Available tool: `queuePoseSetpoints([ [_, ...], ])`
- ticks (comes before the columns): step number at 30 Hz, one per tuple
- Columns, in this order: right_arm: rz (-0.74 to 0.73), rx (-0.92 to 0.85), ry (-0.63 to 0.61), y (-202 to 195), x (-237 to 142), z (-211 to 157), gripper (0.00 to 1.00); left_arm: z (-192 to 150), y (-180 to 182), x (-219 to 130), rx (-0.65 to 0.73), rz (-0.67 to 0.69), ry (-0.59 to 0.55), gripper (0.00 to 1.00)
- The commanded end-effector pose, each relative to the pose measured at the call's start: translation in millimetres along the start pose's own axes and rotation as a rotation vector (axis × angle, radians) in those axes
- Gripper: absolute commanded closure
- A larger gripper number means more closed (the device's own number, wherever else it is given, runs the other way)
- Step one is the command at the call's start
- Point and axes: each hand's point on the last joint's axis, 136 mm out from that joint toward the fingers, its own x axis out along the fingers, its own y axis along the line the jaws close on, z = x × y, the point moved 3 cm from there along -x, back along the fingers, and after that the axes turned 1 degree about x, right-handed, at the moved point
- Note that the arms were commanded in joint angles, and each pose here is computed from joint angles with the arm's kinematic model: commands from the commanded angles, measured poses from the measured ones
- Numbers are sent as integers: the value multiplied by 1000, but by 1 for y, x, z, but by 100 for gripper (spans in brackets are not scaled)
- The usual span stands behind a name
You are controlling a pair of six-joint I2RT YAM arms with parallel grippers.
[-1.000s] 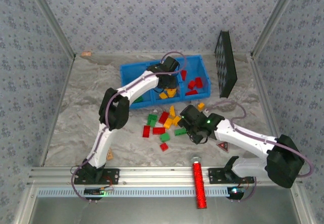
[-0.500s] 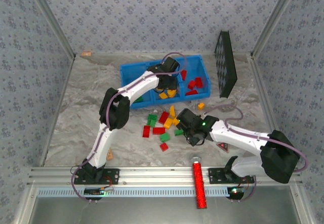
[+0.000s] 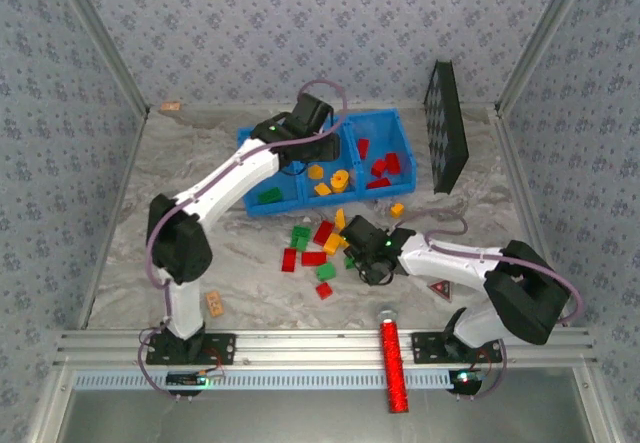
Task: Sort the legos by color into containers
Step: Pick up the lego from the bottom-center of the table, then place the lego in the container.
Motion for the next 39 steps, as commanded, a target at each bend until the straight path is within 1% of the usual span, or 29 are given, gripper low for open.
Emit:
queuePoseSetpoints([
  [1, -53, -4, -19, -10, 10, 3, 47, -4, 13, -26, -25, 9, -36, 49],
  [5, -86, -37, 0, -14, 19, 0, 55, -27, 29, -51, -51, 18, -33, 49],
  [11, -133, -98, 27, -25, 23, -3, 67, -83, 70, -81, -54, 106, 50, 48],
  [15, -145, -171, 14, -28, 9, 3, 73, -124, 97, -104, -77, 148, 96, 47],
  [18, -135, -282, 33, -21, -7, 5, 74, -153, 112, -119, -106, 154, 138, 47],
  [20, -129, -390, 38, -11, -25, 7, 74, -173, 119, -128, -137, 139, 168, 47],
  [22, -99, -505, 40, 8, -44, 9, 75, -191, 125, -134, -182, 132, 197, 46],
  [24, -51, -637, 32, 37, -64, 10, 75, -211, 129, -137, -235, 118, 230, 46],
  [27, 18, -844, 3, 89, -86, 13, 74, -237, 131, -139, -320, 91, 273, 46],
  [29, 64, -979, -19, 125, -94, 14, 74, -252, 130, -138, -370, 77, 284, 46],
  [31, 109, -1130, -50, 166, -94, 13, 74, -262, 127, -138, -401, 65, 287, 46],
  [34, 164, -1283, -86, 218, -90, 6, 74, -275, 122, -139, -416, 66, 294, 45],
  [37, 208, -1388, -118, 262, -76, -3, 74, -284, 119, -138, -406, 73, 303, 44],
  [39, 221, -1434, -132, 283, -62, -8, 74, -289, 118, -137, -404, 79, 309, 44],
])
